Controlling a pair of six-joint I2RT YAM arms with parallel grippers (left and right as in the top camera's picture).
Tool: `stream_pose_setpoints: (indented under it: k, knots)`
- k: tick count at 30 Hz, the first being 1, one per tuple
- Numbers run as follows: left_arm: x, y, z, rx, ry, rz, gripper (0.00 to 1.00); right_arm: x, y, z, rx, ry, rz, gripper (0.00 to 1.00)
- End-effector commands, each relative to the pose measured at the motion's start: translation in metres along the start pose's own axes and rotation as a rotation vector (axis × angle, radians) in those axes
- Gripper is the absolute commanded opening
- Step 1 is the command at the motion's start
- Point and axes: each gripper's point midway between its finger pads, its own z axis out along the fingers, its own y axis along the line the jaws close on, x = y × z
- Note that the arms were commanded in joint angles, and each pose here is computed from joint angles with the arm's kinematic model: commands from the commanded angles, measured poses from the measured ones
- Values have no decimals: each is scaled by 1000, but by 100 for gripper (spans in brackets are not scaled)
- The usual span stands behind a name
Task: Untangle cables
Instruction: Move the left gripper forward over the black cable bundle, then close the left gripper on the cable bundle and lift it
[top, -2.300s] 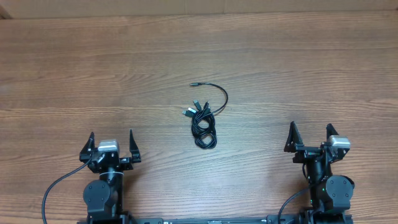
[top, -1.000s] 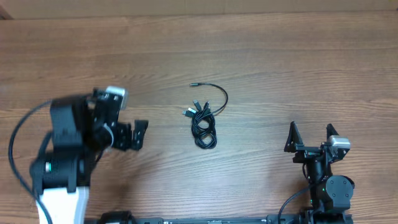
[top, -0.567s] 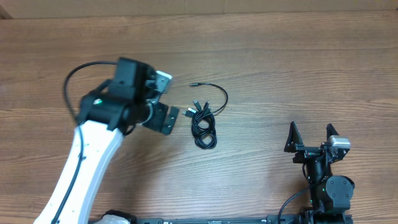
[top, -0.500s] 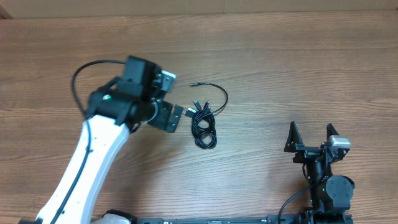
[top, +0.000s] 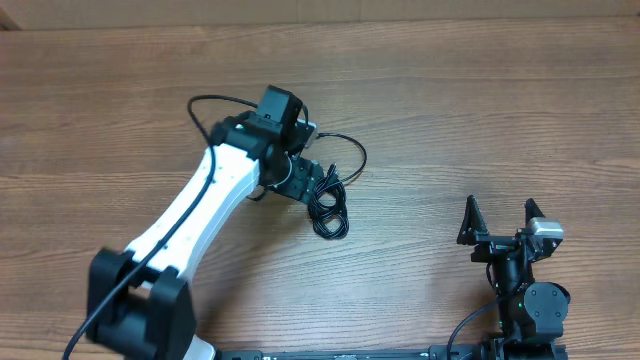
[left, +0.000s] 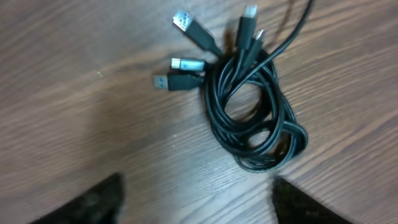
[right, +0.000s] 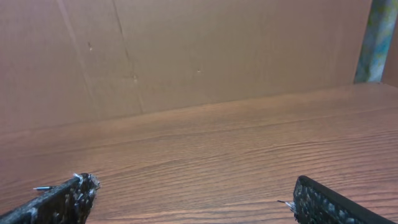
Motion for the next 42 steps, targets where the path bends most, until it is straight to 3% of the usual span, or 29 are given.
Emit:
stream_pose_setpoints:
  k: [1,4,9,16,32,37,39,42]
  knots:
    - [-3,-4,18,19,40,-133,57,3,1,0,-8,0,-7,100]
    - [0,-6,33,14,73,-158,49,3,1,0,-8,0,-7,100]
    - [-2,-16,52,16,87,-149,56,3,1,0,-8,0,-7,100]
    - [-10,-12,61,-83,42,-230,52,3,1,0,-8,0,-7,100]
    - [-13,-12,66,-85,31,-287,52,3,1,0,-8,0,-7,100]
    - [-13,-11,71,-87,37,-289,59,3,1,0,-8,0,-7,100]
    - [-11,-11,75,-90,48,-290,58,3,1,0,-8,0,-7,100]
    - [-8,-10,84,-92,70,-292,50,3,1,0,-8,0,-7,100]
